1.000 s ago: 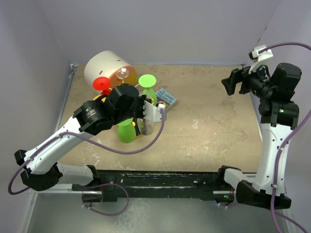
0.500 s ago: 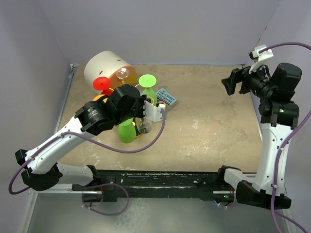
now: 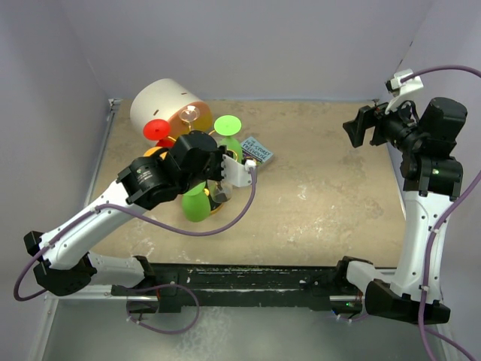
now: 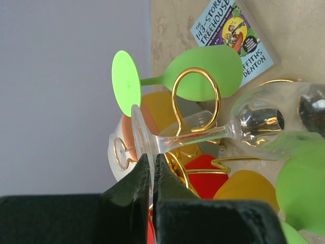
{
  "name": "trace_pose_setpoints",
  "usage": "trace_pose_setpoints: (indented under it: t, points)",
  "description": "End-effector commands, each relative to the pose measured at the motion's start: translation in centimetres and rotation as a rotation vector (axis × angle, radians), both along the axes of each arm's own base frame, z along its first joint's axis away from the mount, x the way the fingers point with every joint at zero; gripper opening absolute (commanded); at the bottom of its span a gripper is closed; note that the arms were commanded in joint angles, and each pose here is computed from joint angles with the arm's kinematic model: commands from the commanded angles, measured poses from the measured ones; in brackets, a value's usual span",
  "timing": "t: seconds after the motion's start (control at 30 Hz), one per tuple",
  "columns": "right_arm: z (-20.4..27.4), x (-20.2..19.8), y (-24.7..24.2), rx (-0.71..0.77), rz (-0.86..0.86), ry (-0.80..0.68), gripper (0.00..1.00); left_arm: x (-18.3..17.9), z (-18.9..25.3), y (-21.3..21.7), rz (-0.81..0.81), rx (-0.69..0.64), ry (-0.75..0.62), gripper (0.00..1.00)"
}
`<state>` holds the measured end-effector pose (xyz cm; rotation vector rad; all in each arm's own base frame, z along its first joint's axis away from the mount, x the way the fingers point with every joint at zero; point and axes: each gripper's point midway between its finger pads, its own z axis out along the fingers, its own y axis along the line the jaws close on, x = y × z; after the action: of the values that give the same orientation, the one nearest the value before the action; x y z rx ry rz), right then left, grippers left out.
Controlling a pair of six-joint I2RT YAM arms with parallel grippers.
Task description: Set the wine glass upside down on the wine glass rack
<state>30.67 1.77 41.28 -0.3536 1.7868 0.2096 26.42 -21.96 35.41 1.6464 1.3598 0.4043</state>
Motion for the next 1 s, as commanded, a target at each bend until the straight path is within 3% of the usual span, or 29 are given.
trace_pose_setpoints:
  t: [0.0, 0.97]
  points:
    - [1.2, -0.3, 0.3, 0.004, 0.015, -0.043, 0.9, 0.6, 2.8, 0.5, 0.033, -0.066, -0.096, 0.0]
    - [1.2, -0.5, 0.5, 0.008, 0.028, -0.048, 0.91, 1.9, 1.8, -0.7, 0.032, -0.05, -0.115, 0.0]
